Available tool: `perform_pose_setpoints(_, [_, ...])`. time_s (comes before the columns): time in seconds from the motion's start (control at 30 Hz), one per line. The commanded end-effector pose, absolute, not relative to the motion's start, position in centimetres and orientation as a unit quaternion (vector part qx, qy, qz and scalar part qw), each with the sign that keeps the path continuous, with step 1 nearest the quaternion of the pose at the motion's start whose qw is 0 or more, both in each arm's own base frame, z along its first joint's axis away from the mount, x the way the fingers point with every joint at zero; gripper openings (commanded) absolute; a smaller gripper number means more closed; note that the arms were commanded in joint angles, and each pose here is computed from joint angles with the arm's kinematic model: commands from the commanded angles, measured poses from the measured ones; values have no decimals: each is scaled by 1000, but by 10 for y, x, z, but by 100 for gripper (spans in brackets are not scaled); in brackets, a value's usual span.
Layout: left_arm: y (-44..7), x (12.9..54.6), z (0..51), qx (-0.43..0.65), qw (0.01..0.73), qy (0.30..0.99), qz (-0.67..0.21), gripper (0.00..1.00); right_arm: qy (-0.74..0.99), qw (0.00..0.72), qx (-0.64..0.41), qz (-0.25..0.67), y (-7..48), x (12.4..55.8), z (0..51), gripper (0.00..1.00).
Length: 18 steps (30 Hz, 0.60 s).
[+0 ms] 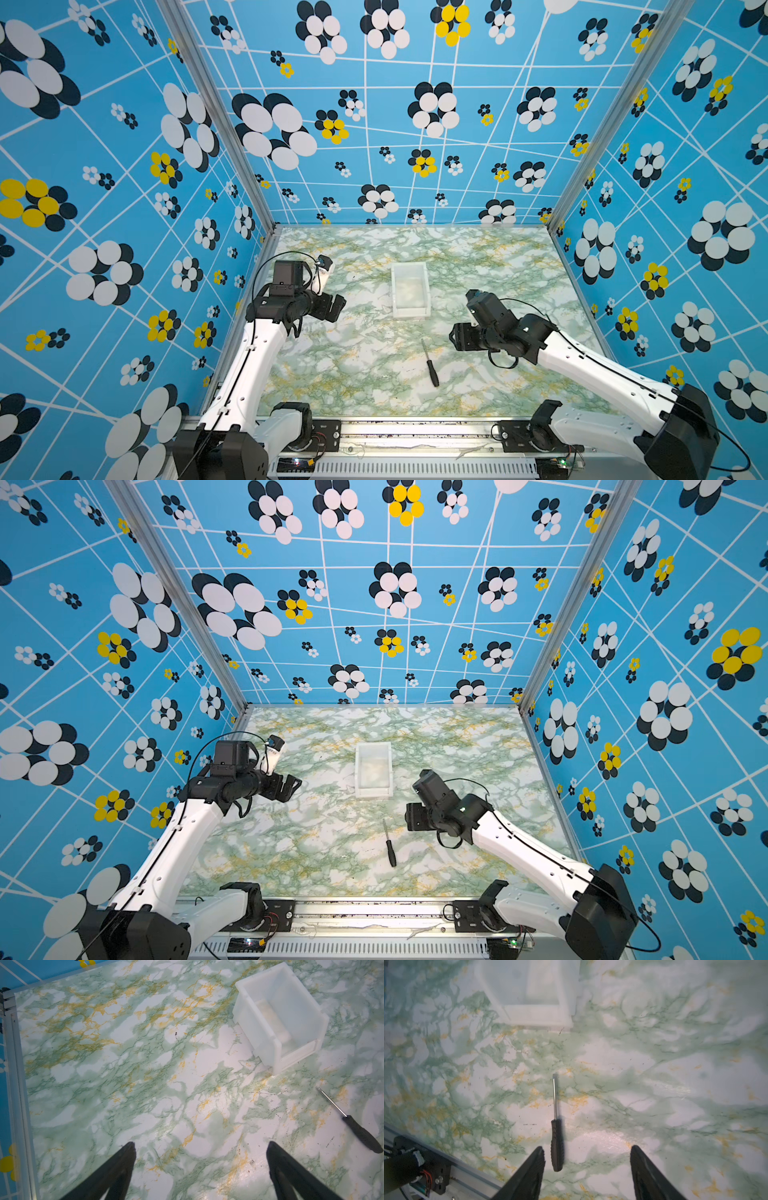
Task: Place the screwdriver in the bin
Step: 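Lower the right gripper onto the screwdriver's black handle while the left arm lifts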
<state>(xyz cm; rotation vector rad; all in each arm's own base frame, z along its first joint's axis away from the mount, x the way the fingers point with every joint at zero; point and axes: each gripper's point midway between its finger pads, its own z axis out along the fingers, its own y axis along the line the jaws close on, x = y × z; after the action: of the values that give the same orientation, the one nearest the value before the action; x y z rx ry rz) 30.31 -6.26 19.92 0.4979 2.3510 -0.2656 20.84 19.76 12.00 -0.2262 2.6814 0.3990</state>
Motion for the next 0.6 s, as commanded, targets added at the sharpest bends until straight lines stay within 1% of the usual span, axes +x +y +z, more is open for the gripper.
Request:
perform_pose_setpoints(0.0, [-71,296,213,182,345,911,-133,99,976,177,-78,103,200,188,105,62])
perform_pose_setpoints(0.03, [-71,297,214,180,346,911,-132,99,975,173,-84,110,209,182,101,60])
perform_pose_setpoints(0.07, [-70,298,216,180,349,911,-128,99,974,169,-92,119,219,178,98,56])
perform_pose_setpoints(0.1, [-68,300,217,180,351,911,-122,99,974,163,-96,124,225,174,94,54])
perform_pose_setpoints(0.23, [-59,306,220,167,357,914,-96,99,975,149,-121,112,246,163,81,54])
perform_pose_setpoints(0.4, [-60,307,225,156,361,914,-103,99,979,125,-139,80,260,158,59,57])
perform_pose_setpoints(0.57, [-63,308,226,146,361,914,-116,99,982,116,-140,56,264,160,48,54])
